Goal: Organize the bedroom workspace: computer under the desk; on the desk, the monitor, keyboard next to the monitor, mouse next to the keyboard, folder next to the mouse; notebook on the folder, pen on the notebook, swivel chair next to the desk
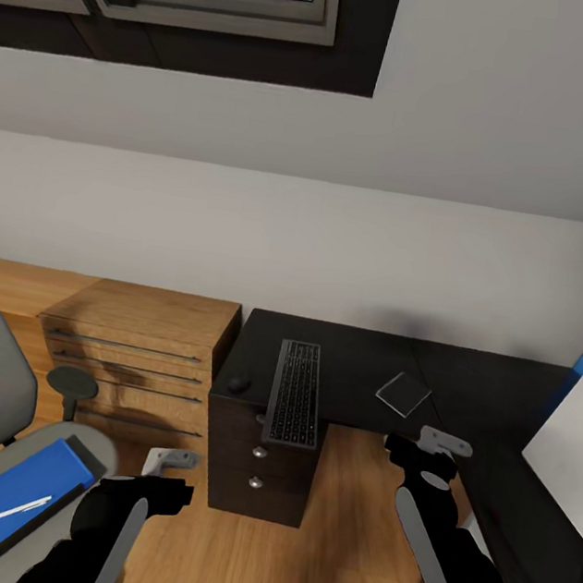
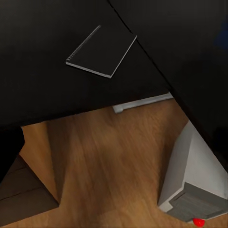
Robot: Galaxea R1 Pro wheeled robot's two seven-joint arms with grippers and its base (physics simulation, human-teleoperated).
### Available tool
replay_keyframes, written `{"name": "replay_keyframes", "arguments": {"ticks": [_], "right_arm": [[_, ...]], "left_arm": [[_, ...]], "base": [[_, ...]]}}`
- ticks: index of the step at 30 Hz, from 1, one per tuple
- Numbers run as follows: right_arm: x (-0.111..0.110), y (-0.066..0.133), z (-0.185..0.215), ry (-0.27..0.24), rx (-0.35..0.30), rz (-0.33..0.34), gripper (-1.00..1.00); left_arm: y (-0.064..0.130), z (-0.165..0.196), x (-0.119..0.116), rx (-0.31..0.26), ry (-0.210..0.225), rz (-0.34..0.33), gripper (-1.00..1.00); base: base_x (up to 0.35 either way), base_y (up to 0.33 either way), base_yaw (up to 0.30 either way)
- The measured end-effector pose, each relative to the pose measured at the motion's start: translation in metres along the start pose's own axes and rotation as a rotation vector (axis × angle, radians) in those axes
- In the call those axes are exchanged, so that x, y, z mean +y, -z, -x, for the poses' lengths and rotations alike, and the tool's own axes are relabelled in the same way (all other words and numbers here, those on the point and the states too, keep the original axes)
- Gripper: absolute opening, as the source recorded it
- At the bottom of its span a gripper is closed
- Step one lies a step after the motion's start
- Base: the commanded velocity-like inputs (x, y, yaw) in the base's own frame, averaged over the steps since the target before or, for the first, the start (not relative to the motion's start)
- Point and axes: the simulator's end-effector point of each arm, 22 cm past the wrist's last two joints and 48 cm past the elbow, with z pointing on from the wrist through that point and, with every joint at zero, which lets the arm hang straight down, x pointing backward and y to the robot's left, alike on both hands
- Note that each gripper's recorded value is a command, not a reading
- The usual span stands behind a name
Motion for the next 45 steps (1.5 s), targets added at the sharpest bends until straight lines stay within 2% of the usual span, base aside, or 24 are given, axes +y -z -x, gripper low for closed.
{"name": "replay_keyframes", "arguments": {"ticks": [10,14,19,20,21,24,45], "right_arm": [[0.006,0.012,0.018,-0.011,-0.018,0.016,1.0],[0.022,0.024,0.03,-0.046,-0.032,0.043,1.0],[0.031,0.033,0.037,-0.065,-0.035,0.057,1.0],[0.032,0.034,0.039,-0.069,-0.036,0.059,1.0],[0.035,0.037,0.039,-0.074,-0.035,0.065,1.0],[0.034,0.039,0.042,-0.075,-0.035,0.064,1.0],[0.029,0.053,0.06,-0.076,-0.041,0.061,1.0]], "left_arm": [[0.011,0.008,0.004,-0.007,0.008,0.008,1.0],[0.018,0.013,0.006,-0.017,0.012,0.01,1.0],[0.024,0.017,0.007,-0.022,0.014,0.012,1.0],[0.025,0.018,0.01,-0.022,0.02,0.017,1.0],[0.024,0.017,0.032,-0.019,0.064,0.052,1.0],[0.027,0.018,0.035,-0.018,0.079,0.052,1.0],[0.048,0.026,0.036,-0.017,0.082,0.054,1.0]], "base": [[0.0,0.0,0.0],[0.0,0.0,0.0],[0.0,0.0,0.0],[0.0,0.0,0.0],[0.0,0.0,0.0],[0.0,0.0,0.0],[0.0,0.0,-0.01]]}}
